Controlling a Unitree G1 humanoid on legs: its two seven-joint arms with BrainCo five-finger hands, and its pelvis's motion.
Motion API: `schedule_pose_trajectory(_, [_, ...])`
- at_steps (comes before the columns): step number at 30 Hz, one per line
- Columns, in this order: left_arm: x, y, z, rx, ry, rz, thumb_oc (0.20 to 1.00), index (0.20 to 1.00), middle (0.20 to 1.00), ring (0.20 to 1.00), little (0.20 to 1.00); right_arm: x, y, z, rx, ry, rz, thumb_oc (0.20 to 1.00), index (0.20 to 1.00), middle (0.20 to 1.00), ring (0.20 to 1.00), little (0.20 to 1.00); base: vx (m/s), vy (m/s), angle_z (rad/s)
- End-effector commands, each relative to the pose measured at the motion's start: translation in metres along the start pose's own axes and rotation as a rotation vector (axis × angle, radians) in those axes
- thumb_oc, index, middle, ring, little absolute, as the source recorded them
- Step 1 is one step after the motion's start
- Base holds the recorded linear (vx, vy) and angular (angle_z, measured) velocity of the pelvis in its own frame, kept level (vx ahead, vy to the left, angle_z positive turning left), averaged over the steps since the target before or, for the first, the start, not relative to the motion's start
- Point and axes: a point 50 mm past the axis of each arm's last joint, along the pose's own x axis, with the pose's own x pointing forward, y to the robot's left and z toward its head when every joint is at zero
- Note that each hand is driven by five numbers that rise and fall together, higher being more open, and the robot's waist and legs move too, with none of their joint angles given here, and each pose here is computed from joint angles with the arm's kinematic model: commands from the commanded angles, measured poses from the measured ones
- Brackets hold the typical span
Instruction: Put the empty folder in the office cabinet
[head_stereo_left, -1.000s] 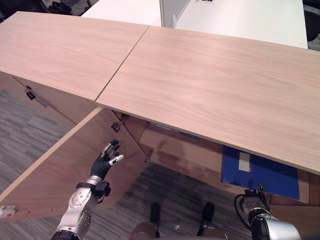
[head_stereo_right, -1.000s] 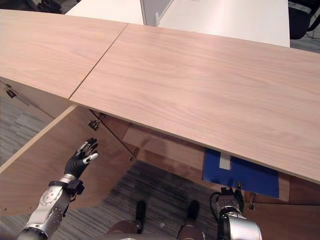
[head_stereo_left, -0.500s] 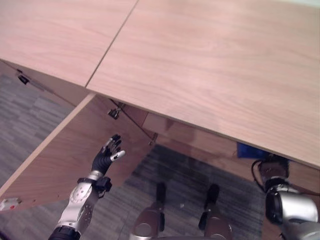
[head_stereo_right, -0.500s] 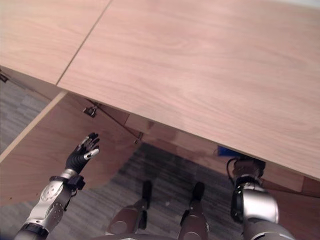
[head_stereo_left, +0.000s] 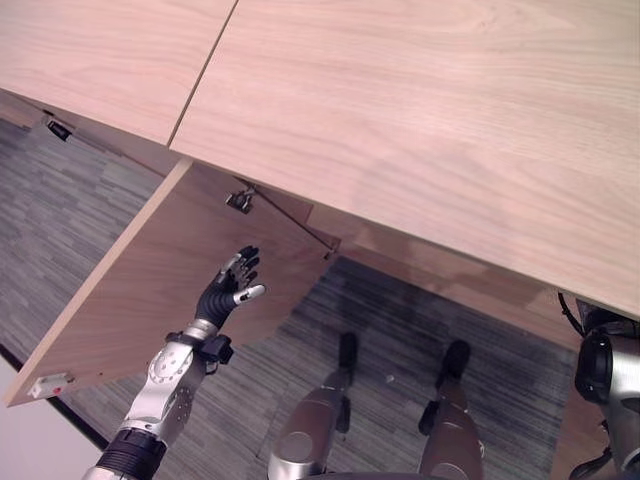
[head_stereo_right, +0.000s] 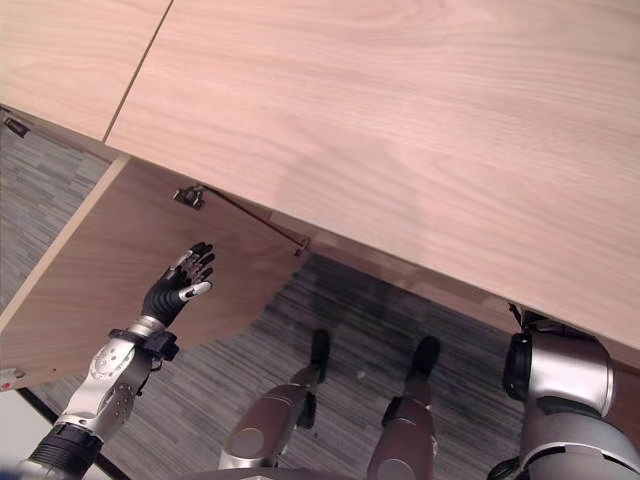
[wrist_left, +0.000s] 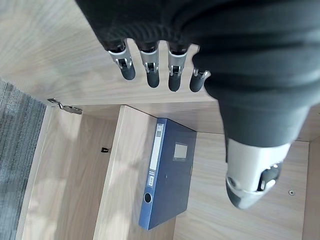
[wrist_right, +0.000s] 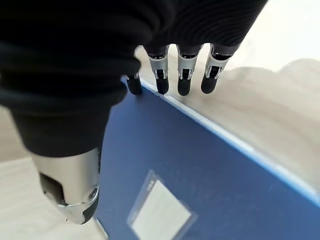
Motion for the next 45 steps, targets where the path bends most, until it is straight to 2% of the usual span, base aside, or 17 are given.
schedule_pose_trajectory(1, [-0.002, -0.005, 0.008, 0.03, -0.047, -0.037, 1.0, 1.0, 1.0, 1.0, 1.0, -0.02, 0.068, 0.037, -0.073, -0.157, 0.283, 1.0, 1.0, 1.0, 1.0, 1.0, 0.0, 0.0, 0.0])
schedule_pose_trajectory(9, [-0.003, -0.002, 0.007, 0.012, -0.04, -0.024, 1.0, 1.0, 1.0, 1.0, 1.0, -0.017, 0.048, -0.005, -0.138, -0.049, 0.279, 1.0, 1.0, 1.0, 1.0, 1.0, 0.0, 0.0, 0.0])
schedule_pose_trajectory(13, [-0.004, 0.0, 0.006, 0.002, -0.038, -0.02, 1.0, 1.0, 1.0, 1.0, 1.0, -0.02, 0.05, -0.016, -0.124, -0.021, 0.316, 1.0, 1.0, 1.0, 1.0, 1.0, 0.0, 0.0, 0.0])
schedule_pose_trajectory(17, [-0.003, 0.004, 0.006, -0.01, -0.043, -0.006, 1.0, 1.0, 1.0, 1.0, 1.0, -0.038, 0.074, -0.034, -0.119, -0.013, 0.495, 1.0, 1.0, 1.0, 1.0, 1.0, -0.01, 0.001, 0.0])
schedule_pose_trajectory(21, [-0.004, 0.008, 0.003, -0.009, -0.042, 0.033, 1.0, 1.0, 1.0, 1.0, 1.0, -0.056, 0.073, -0.058, -0.184, -0.045, 0.613, 1.0, 1.0, 1.0, 1.0, 1.0, 0.0, 0.0, 0.0])
schedule_pose_trajectory(23, [-0.007, 0.011, 0.0, -0.013, -0.034, 0.059, 1.0, 1.0, 1.0, 1.0, 1.0, -0.063, 0.054, -0.076, -0.235, -0.044, 0.651, 1.0, 1.0, 1.0, 1.0, 1.0, 0.02, -0.013, 0.0])
schedule_pose_trajectory(27, [-0.022, 0.02, -0.014, -0.015, 0.017, 0.117, 1.0, 1.0, 1.0, 1.0, 1.0, -0.071, -0.008, -0.11, -0.361, -0.002, 0.642, 1.0, 1.0, 1.0, 1.0, 1.0, 0.07, -0.009, -0.01])
schedule_pose_trajectory(29, [-0.029, 0.023, -0.021, -0.023, 0.042, 0.148, 1.0, 1.0, 1.0, 1.0, 1.0, -0.074, -0.034, -0.124, -0.407, 0.044, 0.619, 1.0, 1.0, 1.0, 1.0, 1.0, 0.1, 0.013, -0.04])
schedule_pose_trajectory(30, [-0.037, 0.026, -0.028, -0.022, 0.073, 0.171, 1.0, 1.0, 1.0, 1.0, 1.0, -0.077, -0.062, -0.138, -0.44, 0.11, 0.586, 1.0, 1.0, 1.0, 1.0, 1.0, 0.12, 0.018, -0.05])
schedule_pose_trajectory(32, [-0.045, 0.029, -0.034, -0.026, 0.099, 0.193, 1.0, 1.0, 1.0, 1.0, 1.0, -0.081, -0.084, -0.148, -0.477, 0.166, 0.565, 1.0, 1.0, 1.0, 1.0, 1.0, 0.08, 0.029, -0.02])
schedule_pose_trajectory(41, [-0.067, 0.035, -0.047, -0.043, 0.154, 0.258, 1.0, 1.0, 1.0, 1.0, 1.0, -0.089, -0.131, -0.167, -0.56, 0.302, 0.505, 1.0, 1.0, 1.0, 1.0, 1.0, 0.06, 0.029, -0.05])
schedule_pose_trajectory(45, [-0.072, 0.035, -0.051, -0.058, 0.161, 0.275, 1.0, 1.0, 1.0, 1.0, 1.0, -0.093, -0.146, -0.174, -0.716, 0.337, 0.525, 1.0, 1.0, 1.0, 1.0, 1.0, 0.03, 0.021, -0.06])
